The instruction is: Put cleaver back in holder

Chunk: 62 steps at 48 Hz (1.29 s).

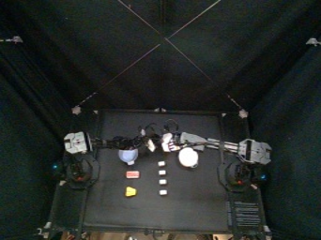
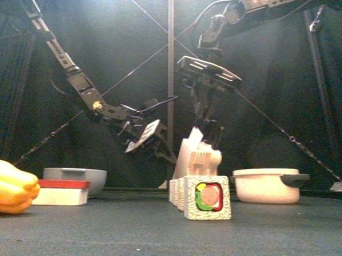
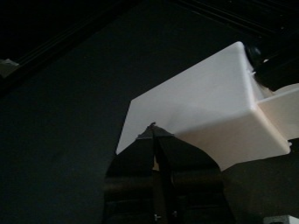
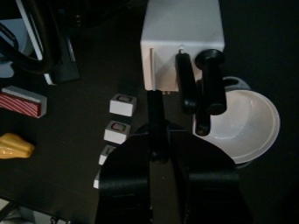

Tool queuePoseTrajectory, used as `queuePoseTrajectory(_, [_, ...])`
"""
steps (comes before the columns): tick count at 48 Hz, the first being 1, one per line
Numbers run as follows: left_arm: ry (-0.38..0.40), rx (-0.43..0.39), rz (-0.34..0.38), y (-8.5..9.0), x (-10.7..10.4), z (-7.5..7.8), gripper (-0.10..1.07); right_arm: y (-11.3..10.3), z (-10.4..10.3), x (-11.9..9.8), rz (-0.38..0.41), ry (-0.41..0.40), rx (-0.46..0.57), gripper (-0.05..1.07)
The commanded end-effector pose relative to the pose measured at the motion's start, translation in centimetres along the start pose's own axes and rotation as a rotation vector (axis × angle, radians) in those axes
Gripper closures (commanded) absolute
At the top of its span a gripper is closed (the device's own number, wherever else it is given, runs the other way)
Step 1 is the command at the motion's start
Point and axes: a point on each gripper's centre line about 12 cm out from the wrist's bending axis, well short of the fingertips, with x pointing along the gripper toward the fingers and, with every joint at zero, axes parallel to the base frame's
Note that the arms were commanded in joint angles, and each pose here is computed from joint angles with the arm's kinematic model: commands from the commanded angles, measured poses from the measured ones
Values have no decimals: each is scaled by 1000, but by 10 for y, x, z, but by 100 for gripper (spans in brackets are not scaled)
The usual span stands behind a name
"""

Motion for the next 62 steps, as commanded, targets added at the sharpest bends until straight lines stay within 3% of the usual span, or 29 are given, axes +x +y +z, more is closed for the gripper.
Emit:
queuePoseTrajectory(1, [-32,7,-15,-6,0,12,63,0,11,-13,21,-45,4,53])
queuePoseTrajectory(23, [-28,2,-9,-4,-1,10,63,10,15,-14,3,-94,-38,23])
queuePoseTrajectory(41, [-42,0,-6,-1,-13,14,63,12,16,-29,22,-134,-54,22])
queuePoseTrajectory(55, [-90,44,-33,-4,-43,27,63,18,5,-56,52,-205,-112,22])
queuePoseTrajectory(62, [-108,82,-59,-7,-59,32,63,23,-10,-75,82,-241,-160,22])
